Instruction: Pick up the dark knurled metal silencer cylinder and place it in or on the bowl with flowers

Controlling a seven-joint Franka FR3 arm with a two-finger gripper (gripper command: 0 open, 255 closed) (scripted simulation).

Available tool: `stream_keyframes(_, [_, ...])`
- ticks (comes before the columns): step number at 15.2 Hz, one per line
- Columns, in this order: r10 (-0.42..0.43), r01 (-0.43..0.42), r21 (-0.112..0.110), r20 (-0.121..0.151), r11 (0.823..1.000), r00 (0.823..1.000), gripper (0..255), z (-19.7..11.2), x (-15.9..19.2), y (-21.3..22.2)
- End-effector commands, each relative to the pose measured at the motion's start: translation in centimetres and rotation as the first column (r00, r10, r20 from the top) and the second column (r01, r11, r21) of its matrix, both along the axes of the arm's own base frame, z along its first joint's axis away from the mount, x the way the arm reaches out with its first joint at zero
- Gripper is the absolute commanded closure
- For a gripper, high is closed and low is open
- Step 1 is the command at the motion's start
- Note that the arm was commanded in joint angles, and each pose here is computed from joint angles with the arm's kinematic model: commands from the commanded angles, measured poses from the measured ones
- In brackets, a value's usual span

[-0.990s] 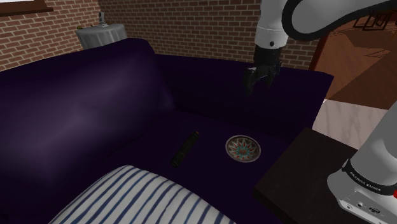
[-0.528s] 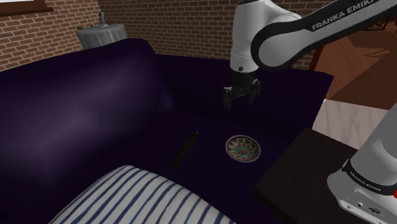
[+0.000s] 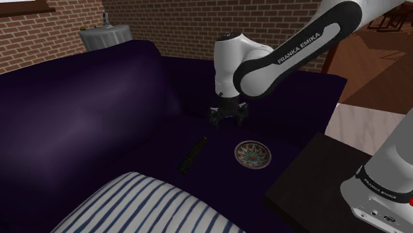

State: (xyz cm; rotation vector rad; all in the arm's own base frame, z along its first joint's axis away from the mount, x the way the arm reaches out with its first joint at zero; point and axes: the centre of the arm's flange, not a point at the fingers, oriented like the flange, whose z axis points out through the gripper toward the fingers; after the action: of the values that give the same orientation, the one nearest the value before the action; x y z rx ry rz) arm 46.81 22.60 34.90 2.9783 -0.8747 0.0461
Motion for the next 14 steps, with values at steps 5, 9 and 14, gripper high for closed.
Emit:
stream_keyframes(5, [-0.152, 0.152, 0.005, -0.014, 0.988, 0.988, 0, -5.7, 4.5, 3.4])
stream_keyframes(9, [-0.248, 0.248, 0.007, -0.024, 0.969, 0.969, 0, -9.5, 7.8, 5.3])
stream_keyframes(14, [-0.364, 0.365, 0.009, -0.037, 0.931, 0.931, 0, -14.3, 12.1, 7.1])
